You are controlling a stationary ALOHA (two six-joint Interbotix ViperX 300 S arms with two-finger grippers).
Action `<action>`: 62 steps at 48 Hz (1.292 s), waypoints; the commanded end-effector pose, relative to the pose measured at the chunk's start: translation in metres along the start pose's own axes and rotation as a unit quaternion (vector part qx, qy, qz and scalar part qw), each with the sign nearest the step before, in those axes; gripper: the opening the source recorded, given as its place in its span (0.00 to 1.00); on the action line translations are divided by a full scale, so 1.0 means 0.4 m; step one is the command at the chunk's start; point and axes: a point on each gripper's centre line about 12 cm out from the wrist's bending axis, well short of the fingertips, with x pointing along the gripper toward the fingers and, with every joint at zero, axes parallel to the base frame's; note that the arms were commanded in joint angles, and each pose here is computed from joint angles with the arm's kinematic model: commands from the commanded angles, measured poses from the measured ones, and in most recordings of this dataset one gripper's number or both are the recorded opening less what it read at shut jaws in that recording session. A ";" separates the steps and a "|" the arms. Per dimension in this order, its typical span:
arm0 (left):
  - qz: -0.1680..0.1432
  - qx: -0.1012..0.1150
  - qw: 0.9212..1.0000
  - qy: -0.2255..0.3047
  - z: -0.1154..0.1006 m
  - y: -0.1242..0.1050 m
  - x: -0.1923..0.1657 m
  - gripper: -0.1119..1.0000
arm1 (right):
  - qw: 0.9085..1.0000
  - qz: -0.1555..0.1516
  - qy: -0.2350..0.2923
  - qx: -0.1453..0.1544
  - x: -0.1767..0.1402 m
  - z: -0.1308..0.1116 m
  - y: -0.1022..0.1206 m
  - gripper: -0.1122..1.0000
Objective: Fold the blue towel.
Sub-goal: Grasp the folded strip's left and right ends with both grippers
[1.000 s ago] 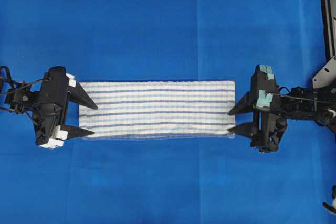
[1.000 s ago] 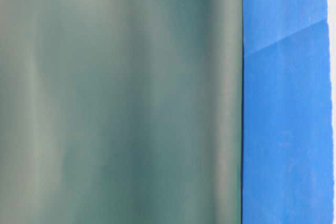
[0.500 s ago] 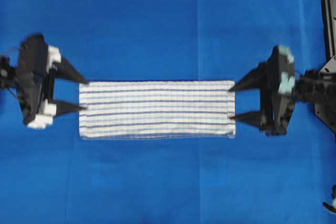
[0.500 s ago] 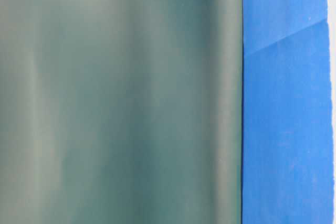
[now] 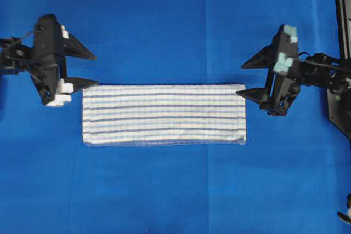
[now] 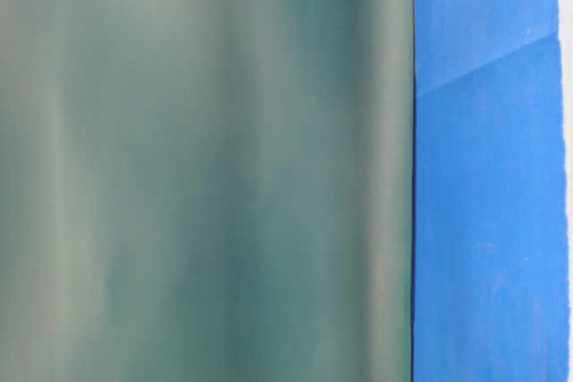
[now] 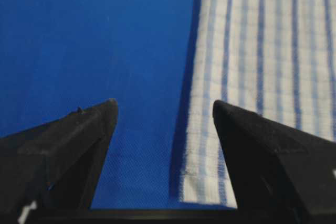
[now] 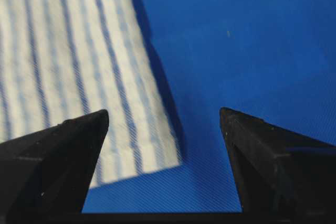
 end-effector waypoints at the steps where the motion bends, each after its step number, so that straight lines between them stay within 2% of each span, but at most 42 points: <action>1: 0.001 0.002 1.000 0.003 -0.011 0.001 0.030 0.71 | 1.000 -0.011 0.002 0.001 0.026 0.004 -0.002 0.90; 5: 0.001 -0.001 1.000 0.017 -0.034 0.000 0.055 0.71 | 1.000 -0.017 0.017 0.001 0.046 -0.009 -0.002 0.90; 13: -0.010 0.009 0.999 0.049 -0.075 -0.023 0.092 0.71 | 0.999 -0.017 0.032 -0.008 0.073 -0.024 0.014 0.90; 23: -0.018 0.016 0.998 0.064 -0.092 -0.040 0.105 0.66 | 0.999 -0.018 0.036 -0.009 0.081 -0.033 0.020 0.87; 26: -0.018 0.016 0.998 0.066 -0.095 -0.040 0.104 0.61 | 0.999 -0.017 0.036 -0.010 0.081 -0.032 0.023 0.83; 31: -0.018 0.016 0.997 0.070 -0.099 -0.040 0.103 0.48 | 0.999 -0.015 0.036 -0.012 0.081 -0.034 0.027 0.73; 35: -0.019 0.016 0.997 0.076 -0.101 -0.042 0.103 0.38 | 0.999 -0.010 0.037 -0.020 0.080 -0.037 0.034 0.59; 40: -0.021 0.019 0.996 0.089 -0.103 -0.046 0.104 0.23 | 0.999 -0.004 0.040 -0.029 0.078 -0.042 0.045 0.36; 46: -0.023 0.023 0.994 0.105 -0.098 -0.049 0.108 0.13 | 0.999 -0.003 0.036 -0.027 0.076 -0.038 0.046 0.16; 62: -0.026 0.030 0.993 0.108 -0.032 -0.055 0.095 0.13 | 1.000 0.016 0.009 -0.021 0.039 -0.005 0.058 0.14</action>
